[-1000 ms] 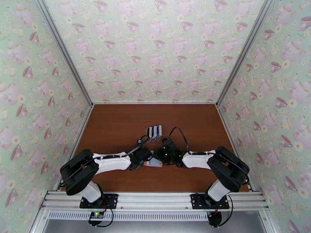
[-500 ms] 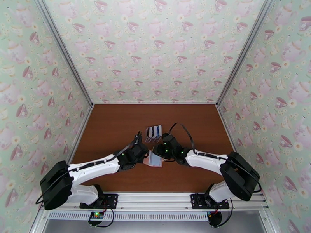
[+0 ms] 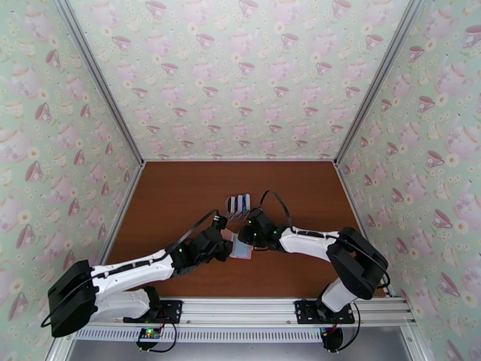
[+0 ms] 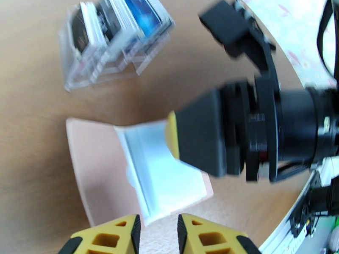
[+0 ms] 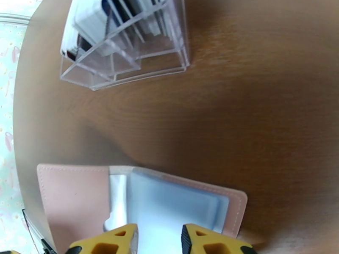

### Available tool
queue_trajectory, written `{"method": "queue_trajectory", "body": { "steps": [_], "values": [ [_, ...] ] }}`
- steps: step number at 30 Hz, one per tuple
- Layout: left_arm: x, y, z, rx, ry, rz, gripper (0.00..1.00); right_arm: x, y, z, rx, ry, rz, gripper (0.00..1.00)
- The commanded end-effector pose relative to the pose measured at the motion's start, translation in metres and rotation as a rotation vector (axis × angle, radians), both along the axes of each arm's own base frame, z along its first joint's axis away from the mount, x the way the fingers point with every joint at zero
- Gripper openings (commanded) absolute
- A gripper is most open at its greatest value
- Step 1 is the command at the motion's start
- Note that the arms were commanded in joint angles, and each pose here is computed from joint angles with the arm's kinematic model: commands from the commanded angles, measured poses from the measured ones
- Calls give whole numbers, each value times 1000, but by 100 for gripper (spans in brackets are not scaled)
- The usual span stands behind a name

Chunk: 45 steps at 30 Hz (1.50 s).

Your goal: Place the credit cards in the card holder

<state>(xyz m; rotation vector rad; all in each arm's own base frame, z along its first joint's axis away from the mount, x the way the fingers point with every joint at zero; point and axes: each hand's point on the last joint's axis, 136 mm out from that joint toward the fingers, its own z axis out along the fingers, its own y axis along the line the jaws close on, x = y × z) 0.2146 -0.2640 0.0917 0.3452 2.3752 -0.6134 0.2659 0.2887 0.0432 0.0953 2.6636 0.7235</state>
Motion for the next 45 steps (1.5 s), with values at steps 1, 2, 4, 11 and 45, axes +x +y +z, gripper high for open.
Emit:
{"method": "queue_trajectory", "body": {
  "steps": [1,2,4,11,45],
  "values": [
    [-1,-5,-7,-33,-8,-19,32,4,0,-3,-47,-17,11,33],
    [0,-2,-11,-20,-12,-11,32,5,0,-3,-50,-19,10,33],
    [1,1,-18,0,-6,-4,33,7,0,-4,-60,-20,9,33],
    [-1,12,-34,44,12,30,38,9,-5,-8,-95,-23,3,33],
    [-7,13,-61,20,54,37,75,-8,28,-10,34,36,50,33]
  ]
}}
